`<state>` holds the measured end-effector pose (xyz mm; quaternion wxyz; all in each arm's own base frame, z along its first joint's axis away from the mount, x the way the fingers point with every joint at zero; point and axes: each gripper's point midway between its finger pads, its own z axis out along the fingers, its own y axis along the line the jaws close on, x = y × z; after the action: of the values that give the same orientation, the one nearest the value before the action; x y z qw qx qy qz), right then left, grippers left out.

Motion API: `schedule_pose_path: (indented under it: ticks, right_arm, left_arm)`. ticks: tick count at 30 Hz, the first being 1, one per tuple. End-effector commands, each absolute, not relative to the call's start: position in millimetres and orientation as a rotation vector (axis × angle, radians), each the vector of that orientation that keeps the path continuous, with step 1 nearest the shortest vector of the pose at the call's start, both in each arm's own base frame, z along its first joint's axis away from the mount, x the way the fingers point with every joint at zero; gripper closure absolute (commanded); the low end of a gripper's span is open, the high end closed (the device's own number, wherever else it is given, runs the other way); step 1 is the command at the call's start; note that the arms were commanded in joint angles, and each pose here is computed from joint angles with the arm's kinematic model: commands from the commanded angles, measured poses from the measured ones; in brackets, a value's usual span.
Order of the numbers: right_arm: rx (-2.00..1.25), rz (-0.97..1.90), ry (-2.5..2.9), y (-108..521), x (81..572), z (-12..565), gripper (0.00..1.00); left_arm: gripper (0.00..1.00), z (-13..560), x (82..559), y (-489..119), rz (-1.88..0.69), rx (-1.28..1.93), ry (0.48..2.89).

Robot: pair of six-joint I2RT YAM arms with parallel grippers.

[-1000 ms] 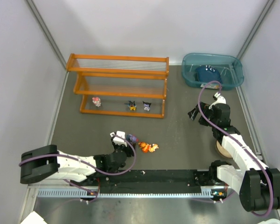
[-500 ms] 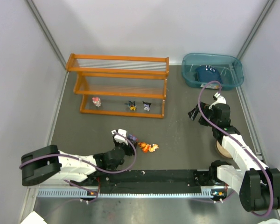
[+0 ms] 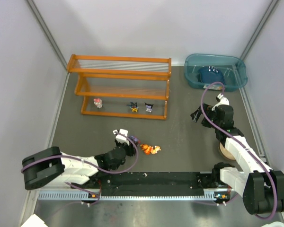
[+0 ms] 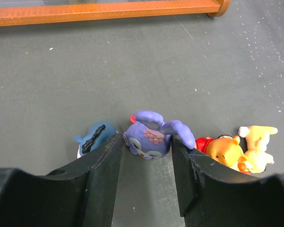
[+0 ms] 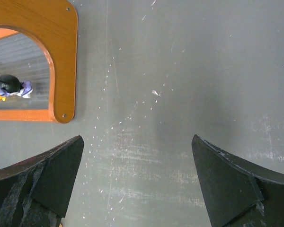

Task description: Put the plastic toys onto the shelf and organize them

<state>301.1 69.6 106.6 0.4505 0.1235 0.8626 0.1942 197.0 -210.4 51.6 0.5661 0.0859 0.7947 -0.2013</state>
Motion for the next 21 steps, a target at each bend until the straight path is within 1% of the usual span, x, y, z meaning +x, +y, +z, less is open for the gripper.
schedule_pose_path:
  ticks: [1, 5, 11, 13, 14, 16, 17, 19, 20, 21]
  right_arm:
    - [0.270, 0.478, 2.095, 72.0, 307.3, 115.8, 0.01]
    - [0.271, 0.474, 2.097, 71.2, 307.3, 115.0, 0.01]
    - [0.271, 0.470, 2.097, 70.7, 307.2, 115.0, 0.01]
    - [0.270, 0.473, 2.098, 71.6, 307.0, 115.0, 0.01]
    - [0.273, 0.471, 2.097, 70.7, 307.2, 115.0, 0.01]
    - [0.273, 0.471, 2.097, 70.7, 307.2, 115.0, 0.01]
    - [0.273, 0.472, 2.095, 70.5, 307.3, 115.5, 0.01]
    - [0.271, 0.473, 2.094, 71.0, 307.1, 116.0, 0.01]
    - [0.272, 0.473, 2.096, 71.0, 307.2, 115.5, 0.01]
    - [0.272, 0.473, 2.096, 71.0, 307.2, 115.5, 0.01]
  left_arm:
    - [0.49, 55.6, 199.2, -213.7, -0.505, 0.202, 1.843]
    - [0.49, 55.5, 199.8, -214.7, -0.508, 0.201, 1.843]
    - [0.55, 56.3, 200.2, -217.2, -0.516, 0.210, 1.844]
    - [0.59, 56.8, 200.3, -217.4, -0.516, 0.211, 1.845]
    - [0.64, 57.9, 200.9, -218.3, -0.518, 0.209, 1.845]
    - [0.68, 59.1, 200.5, -219.2, -0.525, 0.212, 1.845]
    - [0.73, 59.1, 200.4, -219.5, -0.525, 0.214, 1.847]
    - [0.78, 60.7, 200.3, -220.4, -0.529, 0.218, 1.847]
    - [0.84, 61.4, 200.0, -220.4, -0.531, 0.218, 1.846]
    - [0.88, 64.3, 200.3, -220.9, -0.538, 0.214, 1.840]
